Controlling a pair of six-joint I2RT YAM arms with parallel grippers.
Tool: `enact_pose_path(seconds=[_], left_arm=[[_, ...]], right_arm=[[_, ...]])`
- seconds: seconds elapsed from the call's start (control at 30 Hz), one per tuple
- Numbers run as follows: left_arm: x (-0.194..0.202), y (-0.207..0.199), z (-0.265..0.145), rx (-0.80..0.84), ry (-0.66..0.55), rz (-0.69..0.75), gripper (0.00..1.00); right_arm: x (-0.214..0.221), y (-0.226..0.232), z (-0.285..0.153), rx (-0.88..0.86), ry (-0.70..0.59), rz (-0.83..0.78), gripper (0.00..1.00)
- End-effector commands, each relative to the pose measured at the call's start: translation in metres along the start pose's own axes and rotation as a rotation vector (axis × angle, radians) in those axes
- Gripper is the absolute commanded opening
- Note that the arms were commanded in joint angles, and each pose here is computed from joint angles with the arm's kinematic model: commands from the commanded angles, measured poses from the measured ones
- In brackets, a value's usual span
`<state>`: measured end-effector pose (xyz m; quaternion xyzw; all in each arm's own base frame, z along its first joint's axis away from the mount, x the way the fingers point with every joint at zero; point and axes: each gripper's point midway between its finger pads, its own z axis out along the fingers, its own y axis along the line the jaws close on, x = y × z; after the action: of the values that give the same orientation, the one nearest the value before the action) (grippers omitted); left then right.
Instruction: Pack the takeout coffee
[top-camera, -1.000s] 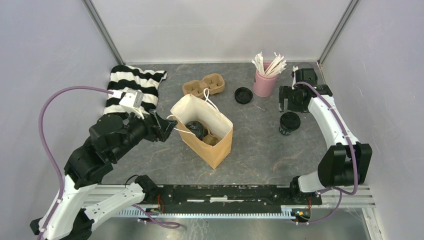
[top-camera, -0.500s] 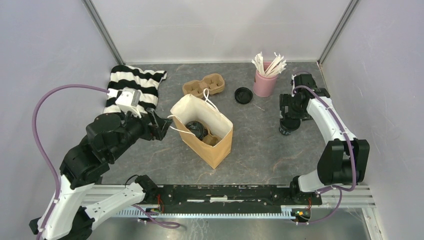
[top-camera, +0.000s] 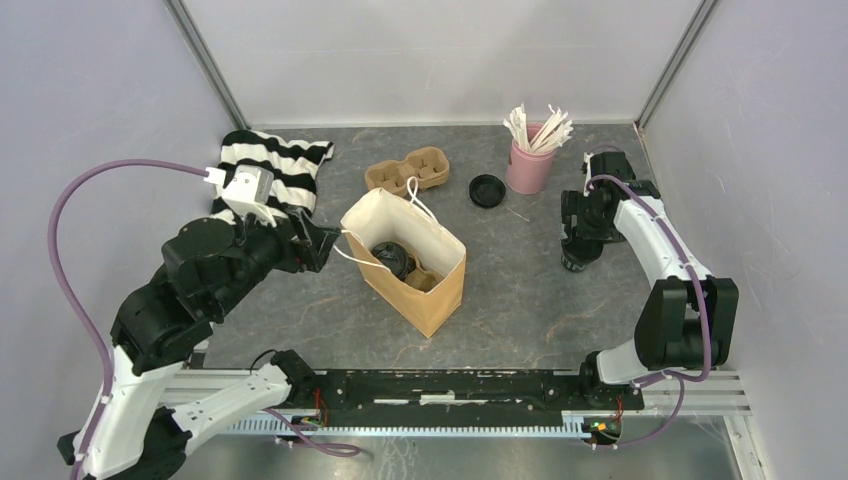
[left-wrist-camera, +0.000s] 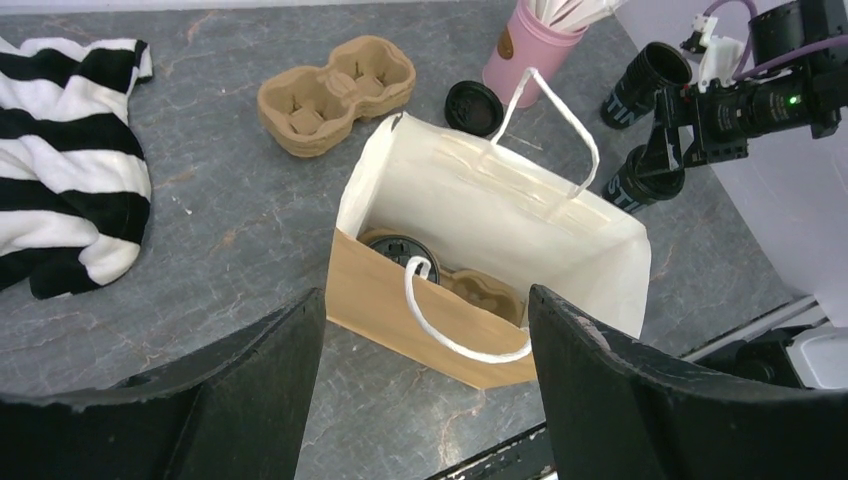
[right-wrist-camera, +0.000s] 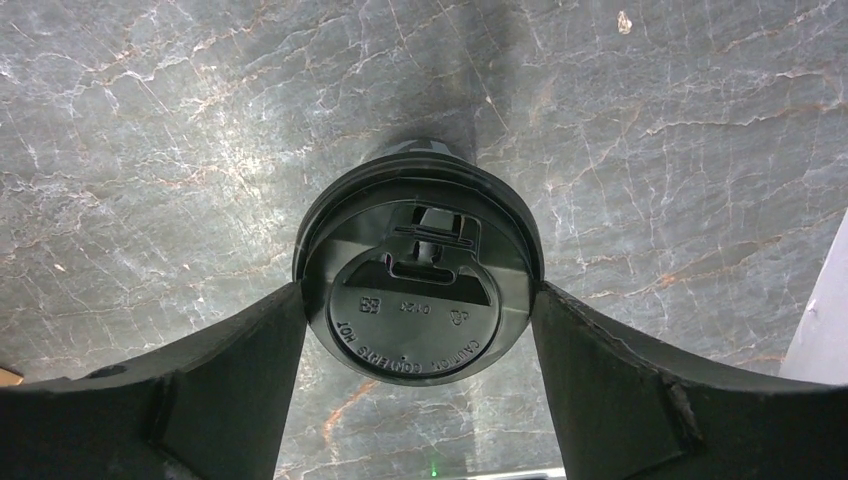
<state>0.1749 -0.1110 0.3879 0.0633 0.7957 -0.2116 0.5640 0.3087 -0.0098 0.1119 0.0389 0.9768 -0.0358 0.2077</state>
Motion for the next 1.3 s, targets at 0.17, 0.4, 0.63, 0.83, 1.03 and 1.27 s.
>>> enact_pose_path(seconds=[0.17,0.4,0.63,0.83,1.03,1.27], left_arm=[[-0.029,0.004,-0.002,-0.060,-0.040,0.011,0.81],[-0.036,0.001,0.022,-0.146,0.020,-0.030,0.83],[-0.041,0.002,0.068,-0.242,0.139,-0.041,0.91],[-0.017,0.031,0.111,-0.165,0.351,-0.157,0.83],[0.019,0.021,0.134,-0.042,0.478,-0.162,0.80],[0.066,0.038,0.154,-0.074,0.604,-0.137,0.67]], right_arm=[[0.006,0.005,0.008,-0.038,0.010,-0.012,0.79],[-0.002,0.009,-0.007,-0.069,-0.027,-0.033,0.74],[-0.013,0.023,-0.043,-0.178,-0.130,-0.085,0.74],[-0.031,0.043,-0.092,-0.286,-0.299,-0.148,0.69],[-0.055,0.100,-0.158,-0.481,-0.487,-0.325,0.67],[-0.077,0.144,-0.241,-0.617,-0.648,-0.461,0.66]])
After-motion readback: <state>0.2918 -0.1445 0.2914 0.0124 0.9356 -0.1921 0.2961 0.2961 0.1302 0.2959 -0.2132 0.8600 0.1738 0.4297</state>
